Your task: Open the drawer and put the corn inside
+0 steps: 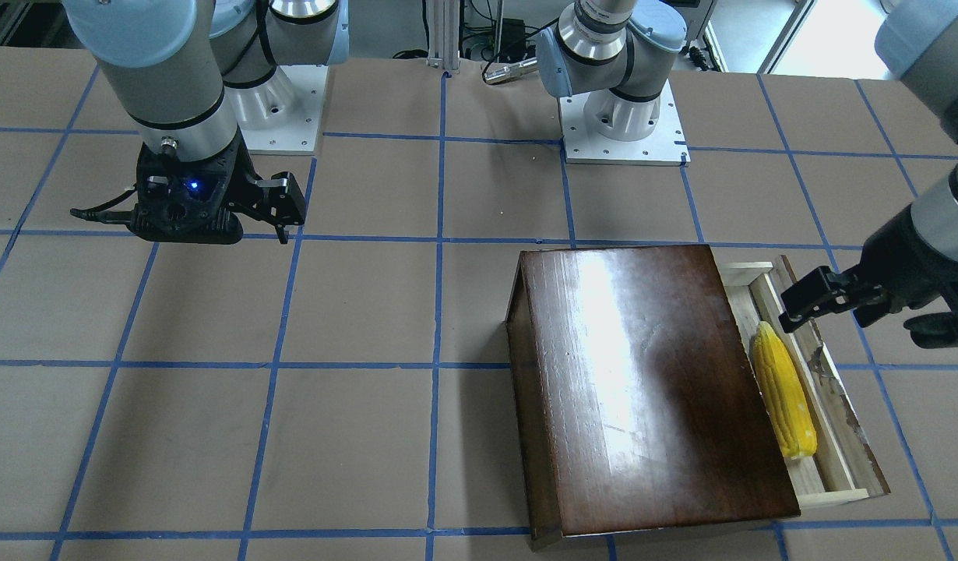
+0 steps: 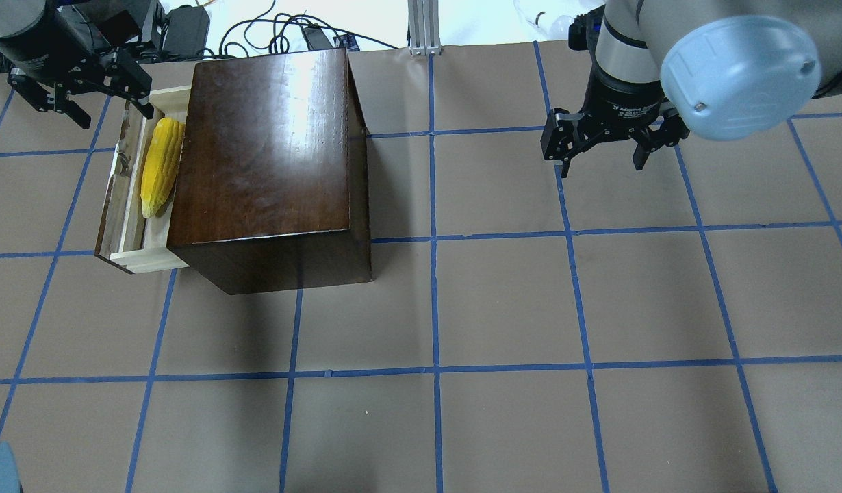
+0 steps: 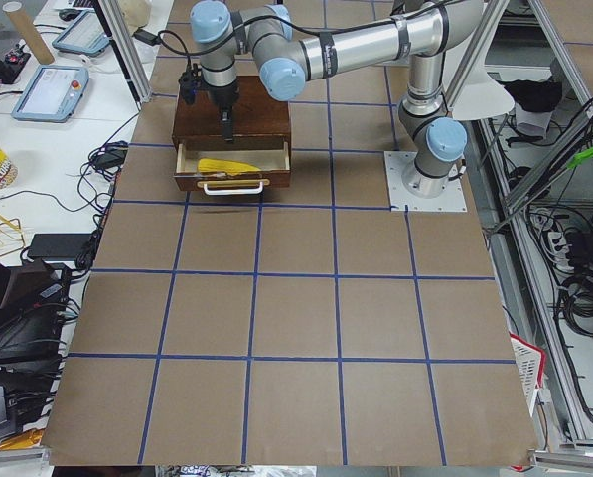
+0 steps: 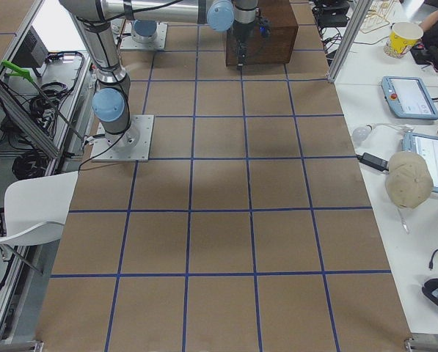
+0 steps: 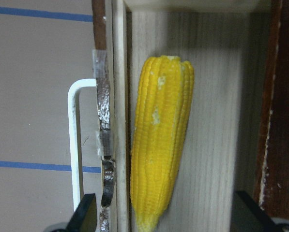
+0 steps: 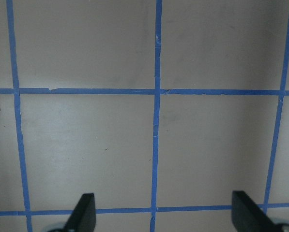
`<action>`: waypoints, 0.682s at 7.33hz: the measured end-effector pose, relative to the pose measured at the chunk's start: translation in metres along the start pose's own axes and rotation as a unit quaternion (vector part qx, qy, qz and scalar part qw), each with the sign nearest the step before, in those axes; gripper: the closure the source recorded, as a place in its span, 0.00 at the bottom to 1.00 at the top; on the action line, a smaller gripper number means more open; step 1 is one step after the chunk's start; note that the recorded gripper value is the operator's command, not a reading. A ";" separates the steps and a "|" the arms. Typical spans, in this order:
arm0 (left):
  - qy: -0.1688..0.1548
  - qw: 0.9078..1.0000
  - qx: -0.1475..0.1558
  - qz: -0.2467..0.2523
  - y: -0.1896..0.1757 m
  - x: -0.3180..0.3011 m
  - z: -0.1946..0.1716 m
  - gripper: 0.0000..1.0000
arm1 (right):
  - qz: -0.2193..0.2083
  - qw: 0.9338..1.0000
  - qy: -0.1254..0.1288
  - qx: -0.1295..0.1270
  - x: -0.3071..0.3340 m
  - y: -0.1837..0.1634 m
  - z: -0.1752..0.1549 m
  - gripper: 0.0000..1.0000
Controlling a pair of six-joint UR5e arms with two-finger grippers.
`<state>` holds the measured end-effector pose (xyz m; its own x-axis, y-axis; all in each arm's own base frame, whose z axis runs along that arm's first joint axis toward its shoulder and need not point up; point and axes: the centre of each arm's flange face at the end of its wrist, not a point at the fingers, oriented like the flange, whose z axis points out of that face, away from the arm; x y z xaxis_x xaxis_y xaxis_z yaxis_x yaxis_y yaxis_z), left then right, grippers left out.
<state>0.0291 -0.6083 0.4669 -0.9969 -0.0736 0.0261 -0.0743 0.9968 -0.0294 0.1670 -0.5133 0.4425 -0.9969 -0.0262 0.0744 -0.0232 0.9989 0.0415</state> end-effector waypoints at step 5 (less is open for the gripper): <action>-0.047 0.997 0.033 0.056 0.085 0.145 -0.064 0.00 | 0.000 1.000 -0.001 0.000 0.000 0.000 0.000 0.00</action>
<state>-0.1207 -0.5323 0.5317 -0.9968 0.0316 -0.0737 0.0384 0.9950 -0.0923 0.1673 -0.5133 0.4425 -0.9971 -0.0262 0.0716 -0.0232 0.9989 0.0413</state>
